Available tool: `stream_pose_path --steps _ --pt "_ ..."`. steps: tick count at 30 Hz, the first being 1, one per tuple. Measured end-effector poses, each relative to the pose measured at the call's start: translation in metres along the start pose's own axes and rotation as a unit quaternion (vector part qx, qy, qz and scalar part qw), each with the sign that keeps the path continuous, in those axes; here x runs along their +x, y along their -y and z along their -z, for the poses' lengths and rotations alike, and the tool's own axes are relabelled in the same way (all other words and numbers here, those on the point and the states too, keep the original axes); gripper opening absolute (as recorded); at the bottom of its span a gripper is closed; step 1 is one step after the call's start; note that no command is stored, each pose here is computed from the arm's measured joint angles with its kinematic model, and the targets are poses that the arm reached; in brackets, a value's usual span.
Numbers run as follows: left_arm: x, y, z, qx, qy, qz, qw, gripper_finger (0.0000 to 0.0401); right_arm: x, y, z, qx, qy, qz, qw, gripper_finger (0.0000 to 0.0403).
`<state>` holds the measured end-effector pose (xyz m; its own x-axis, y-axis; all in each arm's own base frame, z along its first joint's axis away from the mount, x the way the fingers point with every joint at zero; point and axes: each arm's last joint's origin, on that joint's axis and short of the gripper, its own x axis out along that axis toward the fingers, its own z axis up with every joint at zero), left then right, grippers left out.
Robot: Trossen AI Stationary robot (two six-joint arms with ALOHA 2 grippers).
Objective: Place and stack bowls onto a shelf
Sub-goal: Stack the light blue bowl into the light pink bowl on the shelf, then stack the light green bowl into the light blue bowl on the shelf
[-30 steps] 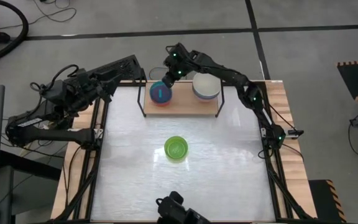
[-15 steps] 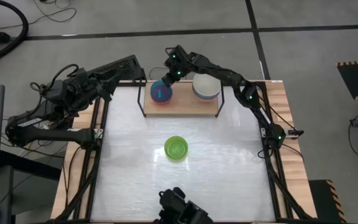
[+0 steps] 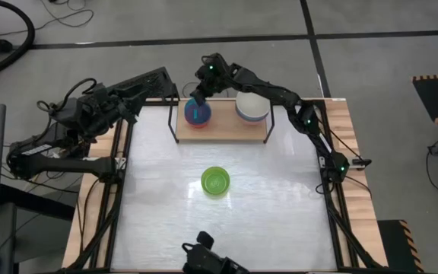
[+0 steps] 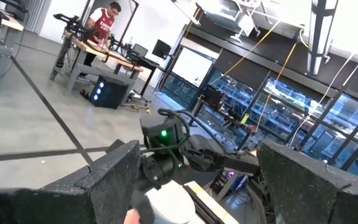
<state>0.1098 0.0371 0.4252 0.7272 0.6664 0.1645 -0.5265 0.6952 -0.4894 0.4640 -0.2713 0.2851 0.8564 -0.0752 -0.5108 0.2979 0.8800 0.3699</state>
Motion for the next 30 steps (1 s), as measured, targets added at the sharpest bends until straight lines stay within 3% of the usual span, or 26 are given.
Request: stream_pose_path --steps 6,11,18,22,26,30 --pt "0.0 0.0 0.0 -0.004 -0.001 -0.003 1.0 0.0308 0.023 0.004 0.013 -0.021 -0.005 0.023 1.0 0.0019" --pt "0.0 -0.001 0.002 -0.009 -0.005 -0.013 1.0 0.0308 0.036 0.017 0.026 -0.005 -0.027 0.031 0.999 0.0019" --pt "0.0 -0.002 0.002 -0.012 -0.004 -0.016 1.0 0.0308 0.029 0.009 0.022 -0.001 -0.031 0.027 0.999 0.0025" --pt "0.0 -0.002 0.002 -0.01 -0.004 -0.016 1.0 0.0308 -0.003 -0.011 0.006 -0.004 -0.035 0.007 0.999 0.0023" --pt "0.0 -0.002 0.002 0.002 -0.009 -0.011 1.0 0.0308 -0.07 -0.05 -0.014 -0.018 -0.061 -0.016 0.998 0.0029" --pt "0.0 -0.002 0.006 0.01 -0.031 0.002 0.999 0.0308 -0.124 -0.088 -0.01 -0.028 -0.119 0.022 0.992 0.005"
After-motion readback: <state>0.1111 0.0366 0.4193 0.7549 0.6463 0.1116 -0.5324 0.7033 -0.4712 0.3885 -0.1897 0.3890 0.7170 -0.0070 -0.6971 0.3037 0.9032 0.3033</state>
